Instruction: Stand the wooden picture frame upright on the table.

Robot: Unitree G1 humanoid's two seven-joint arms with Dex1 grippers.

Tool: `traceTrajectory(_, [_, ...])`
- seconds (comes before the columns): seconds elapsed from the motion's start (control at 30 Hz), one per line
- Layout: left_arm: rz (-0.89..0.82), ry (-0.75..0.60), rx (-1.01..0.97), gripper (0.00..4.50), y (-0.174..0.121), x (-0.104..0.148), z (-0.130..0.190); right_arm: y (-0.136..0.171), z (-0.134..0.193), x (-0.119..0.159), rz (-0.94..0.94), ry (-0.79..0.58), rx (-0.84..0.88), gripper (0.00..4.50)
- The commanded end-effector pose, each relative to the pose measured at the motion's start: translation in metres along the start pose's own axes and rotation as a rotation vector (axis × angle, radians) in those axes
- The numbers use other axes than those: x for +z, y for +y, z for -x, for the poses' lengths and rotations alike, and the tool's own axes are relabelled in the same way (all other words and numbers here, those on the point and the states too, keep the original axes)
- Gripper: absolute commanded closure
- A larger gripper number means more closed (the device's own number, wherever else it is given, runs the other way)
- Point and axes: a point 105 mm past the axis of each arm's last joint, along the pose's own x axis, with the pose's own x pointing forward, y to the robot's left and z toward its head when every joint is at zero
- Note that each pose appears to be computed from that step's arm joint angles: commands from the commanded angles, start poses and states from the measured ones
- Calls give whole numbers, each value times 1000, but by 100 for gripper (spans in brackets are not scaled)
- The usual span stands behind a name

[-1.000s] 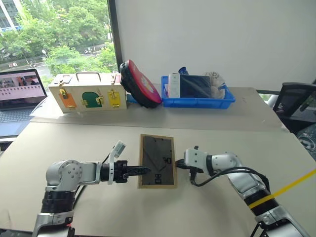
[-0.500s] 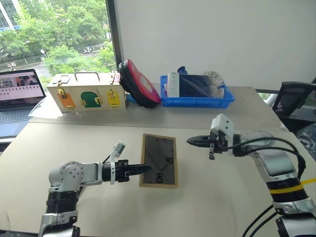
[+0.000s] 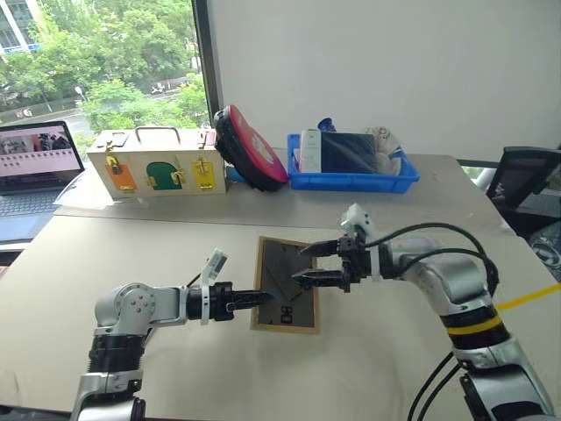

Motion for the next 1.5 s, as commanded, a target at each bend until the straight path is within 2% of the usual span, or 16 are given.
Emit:
traceTrajectory(0.03, [-41, 8, 34, 335, 3, -1, 0, 4, -3, 6, 17, 19, 56, 4])
traceTrajectory(0.17, [-39, 7, 28, 335, 4, -2, -1, 13, -15, -2, 3, 60, 153, 4])
traceTrajectory(0.3, [-51, 3, 45, 335, 6, 2, 1, 36, -19, -1, 34, 58, 295, 4])
traceTrajectory(0.6, [-69, 21, 85, 335, 11, -8, 5, 53, 10, 5, 110, 16, 332, 4])
traceTrajectory(0.8, [-67, 25, 94, 335, 14, -7, 4, 65, 15, 6, 156, 4, 343, 4])
traceTrajectory(0.93, [-73, 37, 81, 335, 11, -5, 3, 47, 17, 6, 212, 1, 206, 4])
traceTrajectory(1.1, [-2, -9, 19, 335, 3, 5, 5, -7, 45, 7, 278, -22, -120, 4])
traceTrajectory(1.23, [147, -99, -229, 335, -28, 22, 14, -30, 70, 9, 336, -46, -292, 4])
traceTrajectory(1.33, [203, -115, -278, 335, -30, 15, 25, -49, 95, 21, 495, -64, -502, 4])
traceTrajectory(1.37, [235, -137, -274, 335, -26, 16, 28, -51, 100, 20, 617, -21, -555, 4])
traceTrajectory(1.43, [262, -151, -285, 335, -27, 19, 30, -46, 101, 16, 842, 38, -597, 4])
traceTrajectory(1.5, [269, -138, -305, 335, -32, 20, 27, -34, 91, 7, 1082, 90, -569, 4])
